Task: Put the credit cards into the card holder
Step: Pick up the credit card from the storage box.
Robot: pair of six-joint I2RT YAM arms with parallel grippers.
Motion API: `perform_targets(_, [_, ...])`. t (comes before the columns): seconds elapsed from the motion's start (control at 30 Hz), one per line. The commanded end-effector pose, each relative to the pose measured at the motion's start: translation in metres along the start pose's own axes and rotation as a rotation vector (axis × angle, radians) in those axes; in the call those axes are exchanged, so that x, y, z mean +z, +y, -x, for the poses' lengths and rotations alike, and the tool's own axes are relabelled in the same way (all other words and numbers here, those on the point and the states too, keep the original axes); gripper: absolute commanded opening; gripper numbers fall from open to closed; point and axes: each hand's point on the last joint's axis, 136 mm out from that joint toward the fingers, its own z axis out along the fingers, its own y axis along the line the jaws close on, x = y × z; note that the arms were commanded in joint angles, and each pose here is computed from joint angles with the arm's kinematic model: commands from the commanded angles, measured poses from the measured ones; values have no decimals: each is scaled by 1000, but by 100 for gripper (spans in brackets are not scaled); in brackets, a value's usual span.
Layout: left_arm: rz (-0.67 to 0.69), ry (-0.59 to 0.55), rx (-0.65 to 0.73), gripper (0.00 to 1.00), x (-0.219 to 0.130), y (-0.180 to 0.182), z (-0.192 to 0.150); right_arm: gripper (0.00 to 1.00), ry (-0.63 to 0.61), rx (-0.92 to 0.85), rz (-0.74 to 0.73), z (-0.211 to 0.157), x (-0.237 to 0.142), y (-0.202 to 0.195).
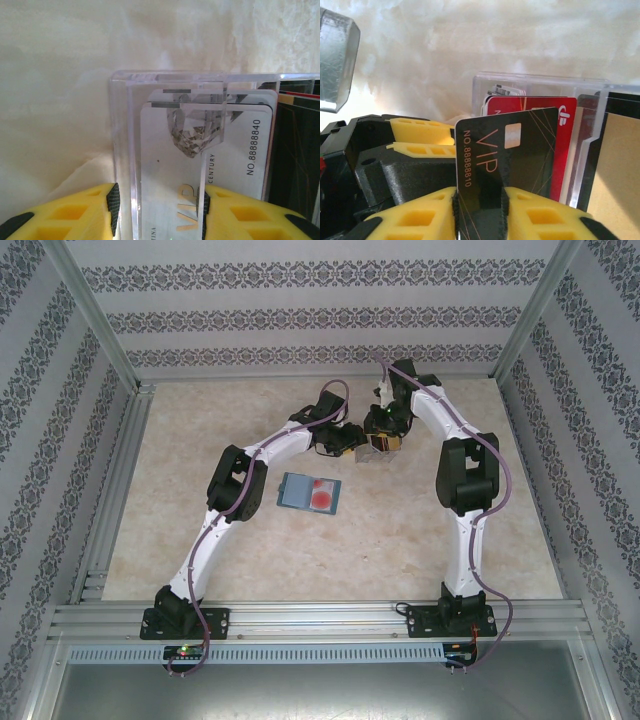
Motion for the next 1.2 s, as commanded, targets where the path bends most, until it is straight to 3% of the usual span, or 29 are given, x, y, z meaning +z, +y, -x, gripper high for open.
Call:
perform_targets(0.0, [108,71,-66,47,11,34,-25,25,30,3,-17,-5,5,-8])
perform_targets(0.5, [110,69,-67,47,11,33,-25,7,-12,26,78,-3,-15,1])
perform_targets(0.93, [114,73,-64,47,12,30,-27,1,-52,64,126,0,-36,-5])
perform_targets(1.17, [116,75,-56,47,7,27,-27,0,-105,61,121,-1,-67,-9])
